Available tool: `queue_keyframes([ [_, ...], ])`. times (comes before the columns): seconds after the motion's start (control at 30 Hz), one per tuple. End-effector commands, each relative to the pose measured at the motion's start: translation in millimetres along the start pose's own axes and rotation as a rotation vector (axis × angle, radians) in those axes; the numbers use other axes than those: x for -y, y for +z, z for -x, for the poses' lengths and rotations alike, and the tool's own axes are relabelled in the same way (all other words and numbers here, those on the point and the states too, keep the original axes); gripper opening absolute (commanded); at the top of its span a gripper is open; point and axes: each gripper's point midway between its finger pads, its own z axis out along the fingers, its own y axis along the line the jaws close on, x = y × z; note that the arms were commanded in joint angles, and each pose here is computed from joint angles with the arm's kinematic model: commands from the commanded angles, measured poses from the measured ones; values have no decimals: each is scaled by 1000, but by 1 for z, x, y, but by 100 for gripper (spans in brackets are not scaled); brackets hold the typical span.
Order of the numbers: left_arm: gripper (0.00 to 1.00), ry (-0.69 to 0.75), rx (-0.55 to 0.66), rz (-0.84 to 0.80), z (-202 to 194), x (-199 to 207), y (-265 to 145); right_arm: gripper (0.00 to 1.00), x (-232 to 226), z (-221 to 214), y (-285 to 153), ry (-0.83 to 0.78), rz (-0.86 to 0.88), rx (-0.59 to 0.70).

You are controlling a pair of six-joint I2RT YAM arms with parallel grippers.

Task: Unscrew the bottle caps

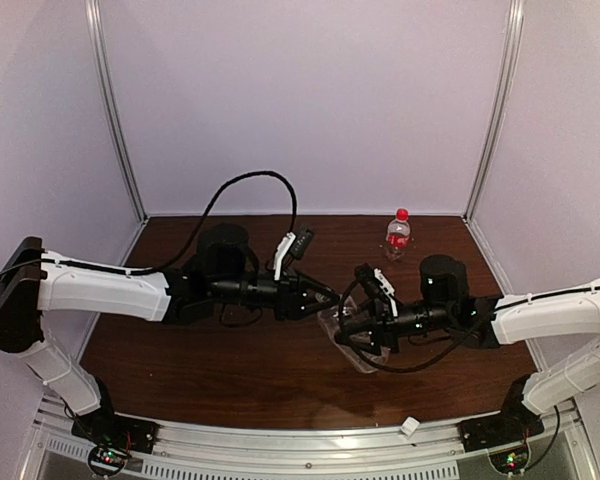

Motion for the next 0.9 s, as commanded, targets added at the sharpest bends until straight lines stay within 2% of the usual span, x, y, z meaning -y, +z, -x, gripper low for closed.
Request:
queue_keyframes([
  [0.0, 0, 46, 42, -51, 13, 12, 0, 52, 8, 23, -2, -7, -71, 56],
  [0.1, 0, 48, 46, -24, 13, 9, -4, 64, 22, 22, -4, 20, -154, 37],
  [0.2, 0, 62, 35, 28, 13, 5, -11, 86, 30, 20, -5, 42, -203, 15],
  [0.27, 0, 76, 31, 72, 14, 0, -18, 97, 32, 19, -7, 51, -224, 8],
  [0.3, 0, 79, 30, 94, 15, -3, -22, 99, 33, 19, -9, 54, -236, 7],
  [0.47, 0, 93, 41, 242, 27, -28, -52, 100, 40, 12, -18, 85, -303, -13],
  [0.73, 0, 134, -40, 721, 39, -105, -110, 98, 61, 0, -36, 196, -481, -55],
  [0.87, 0, 121, -39, 864, 51, -134, -131, 96, 61, -9, -44, 245, -518, -106],
])
